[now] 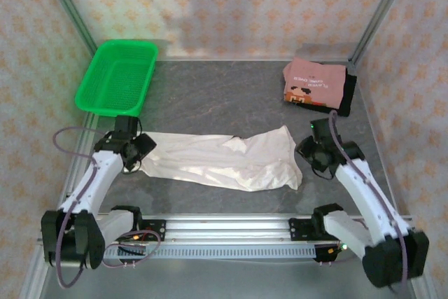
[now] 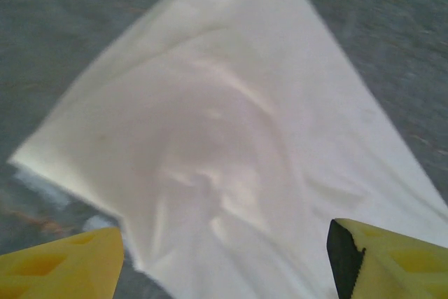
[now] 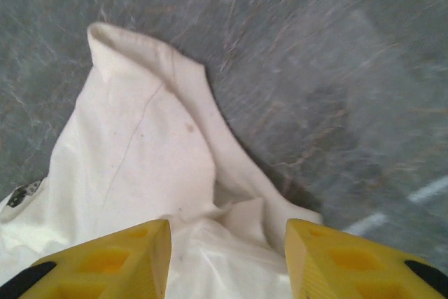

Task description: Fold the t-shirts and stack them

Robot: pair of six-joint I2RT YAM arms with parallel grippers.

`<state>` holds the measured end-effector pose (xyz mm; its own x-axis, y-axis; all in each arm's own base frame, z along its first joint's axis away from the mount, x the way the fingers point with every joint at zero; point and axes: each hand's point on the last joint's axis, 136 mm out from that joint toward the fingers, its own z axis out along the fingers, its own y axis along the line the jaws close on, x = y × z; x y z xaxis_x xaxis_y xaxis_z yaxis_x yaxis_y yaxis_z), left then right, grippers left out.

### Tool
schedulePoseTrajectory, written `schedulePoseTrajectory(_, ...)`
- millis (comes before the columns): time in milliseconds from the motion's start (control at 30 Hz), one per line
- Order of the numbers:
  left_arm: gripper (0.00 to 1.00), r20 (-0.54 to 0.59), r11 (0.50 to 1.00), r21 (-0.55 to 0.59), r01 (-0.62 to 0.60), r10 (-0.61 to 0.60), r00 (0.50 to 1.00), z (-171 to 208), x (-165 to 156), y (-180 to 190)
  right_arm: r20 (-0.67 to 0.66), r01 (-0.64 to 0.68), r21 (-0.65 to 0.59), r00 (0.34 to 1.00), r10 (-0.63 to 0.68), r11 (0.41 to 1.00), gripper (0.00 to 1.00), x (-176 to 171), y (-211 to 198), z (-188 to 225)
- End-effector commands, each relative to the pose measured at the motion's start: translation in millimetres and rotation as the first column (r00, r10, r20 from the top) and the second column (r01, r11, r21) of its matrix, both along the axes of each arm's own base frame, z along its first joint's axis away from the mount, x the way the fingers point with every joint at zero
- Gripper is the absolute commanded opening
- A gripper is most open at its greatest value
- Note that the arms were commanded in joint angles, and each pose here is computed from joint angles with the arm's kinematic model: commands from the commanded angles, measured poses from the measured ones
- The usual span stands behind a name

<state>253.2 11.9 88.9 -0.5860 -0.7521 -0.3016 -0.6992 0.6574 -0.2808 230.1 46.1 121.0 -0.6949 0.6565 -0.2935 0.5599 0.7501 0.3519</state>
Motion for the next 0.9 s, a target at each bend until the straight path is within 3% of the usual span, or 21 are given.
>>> schedulePoseTrajectory(0,0.73,-0.009,0.983,-0.083,0.164,-0.165,0.986,-4.0,28.9,-24.7,0.072,-0.061,0.095,0.996,0.055,0.994,0.44,38.1,27.7,-0.6)
schedulePoseTrajectory(67,0.66,-0.063,0.974,-0.074,0.215,-0.22,0.973,-15.9,37.7,-28.2,0.062,-0.07,0.065,0.996,0.066,0.995,0.4,52.9,27.9,-11.3)
schedulePoseTrajectory(167,0.55,-0.144,0.967,-0.091,0.237,-0.248,0.958,-39.4,43.6,-30.0,0.06,-0.095,0.117,0.994,0.088,0.989,0.36,77.9,44.4,-27.3)
schedulePoseTrajectory(267,0.5,-0.238,0.975,-0.083,0.206,-0.22,0.946,-64.5,38.2,-24.3,-0.016,-0.04,0.099,0.999,0.042,0.994,0.32,85.7,41.7,-57.1)
schedulePoseTrajectory(367,0.49,-0.3,0.982,-0.065,0.179,-0.19,0.935,-81.6,33.7,-18.6,-0.053,-0.007,0.091,0.999,0.012,0.996,0.31,95.9,41.7,-78.6)
schedulePoseTrajectory(567,0.47,-0.345,0.989,-0.002,0.148,-0.14,0.928,-92.5,41.8,-6.2,-0.14,0.118,-0.069,0.982,-0.126,0.991,0.28,112.3,2.9,-103.5)
schedulePoseTrajectory(667,0.46,-0.346,0.99,0.018,0.142,-0.127,0.93,-93.0,49.9,-2.8,-0.115,0.18,-0.091,0.975,-0.19,0.979,0.27,132.8,-17.2,-102.2)
schedulePoseTrajectory(867,0.46,-0.297,0.989,0.042,0.14,-0.122,0.947,-81.1,75.3,0.1,-0.059,0.172,-0.098,0.982,-0.178,0.98,0.28,192.1,-34.6,-87.7)
